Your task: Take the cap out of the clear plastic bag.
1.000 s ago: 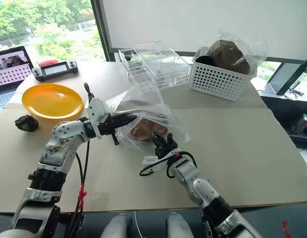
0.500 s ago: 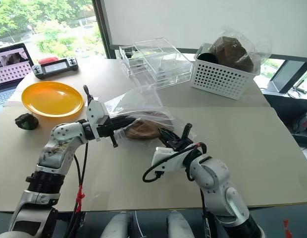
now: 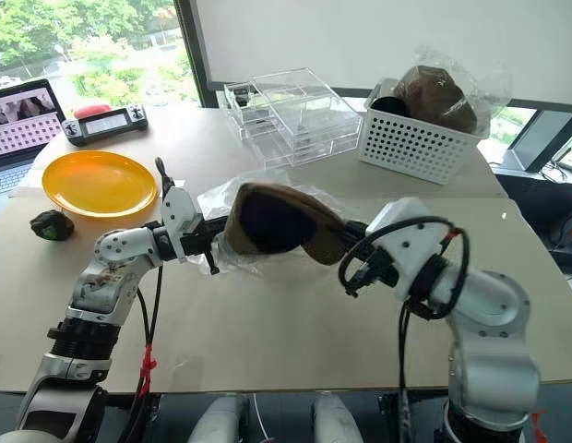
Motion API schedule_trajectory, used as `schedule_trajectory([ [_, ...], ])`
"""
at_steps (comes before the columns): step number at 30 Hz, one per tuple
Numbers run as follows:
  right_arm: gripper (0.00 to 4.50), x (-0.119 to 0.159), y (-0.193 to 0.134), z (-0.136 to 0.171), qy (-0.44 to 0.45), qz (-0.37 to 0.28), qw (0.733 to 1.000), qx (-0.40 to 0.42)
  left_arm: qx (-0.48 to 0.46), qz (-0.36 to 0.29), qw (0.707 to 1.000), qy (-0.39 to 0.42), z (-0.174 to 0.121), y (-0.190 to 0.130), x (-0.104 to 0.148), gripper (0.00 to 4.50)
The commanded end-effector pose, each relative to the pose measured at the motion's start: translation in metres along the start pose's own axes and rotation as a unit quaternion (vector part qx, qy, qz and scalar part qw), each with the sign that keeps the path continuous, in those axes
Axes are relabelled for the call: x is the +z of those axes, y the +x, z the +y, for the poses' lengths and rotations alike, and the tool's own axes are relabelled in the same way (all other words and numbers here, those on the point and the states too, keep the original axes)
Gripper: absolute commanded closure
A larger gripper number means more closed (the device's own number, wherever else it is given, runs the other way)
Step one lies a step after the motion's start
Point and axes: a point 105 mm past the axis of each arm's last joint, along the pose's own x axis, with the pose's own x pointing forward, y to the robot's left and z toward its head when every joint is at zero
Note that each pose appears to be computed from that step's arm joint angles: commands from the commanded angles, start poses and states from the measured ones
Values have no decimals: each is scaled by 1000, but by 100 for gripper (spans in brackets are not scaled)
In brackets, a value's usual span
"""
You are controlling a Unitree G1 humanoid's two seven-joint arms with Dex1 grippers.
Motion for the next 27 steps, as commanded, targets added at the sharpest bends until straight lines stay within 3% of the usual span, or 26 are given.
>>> schedule_trajectory([
  [1,443,37,-8,-4,70,-101,992,11,-13,0,999,38,-4,0,3,450],
  [5,443,56,-13,-19,142,-176,974,-8,-25,-1,997,80,-8,1,3,450],
  [9,443,70,-36,-77,216,-273,929,-126,-79,10,975,208,-27,-9,-7,450],
  [14,443,76,-44,-98,227,-300,911,-172,-117,-9,951,287,-41,-18,-12,450],
  [18,443,63,-29,-104,82,-194,945,-249,-139,-34,923,356,-44,-27,-13,450],
  [20,443,38,-4,-88,-102,-70,963,-239,-127,-53,914,381,-39,-26,-10,450],
  [22,443,5,15,-67,-236,11,952,-197,-125,-67,908,394,-38,-26,-10,450],
  [27,443,-74,28,-38,-427,136,889,-94,-142,-70,902,402,-42,-28,-20,450],
])
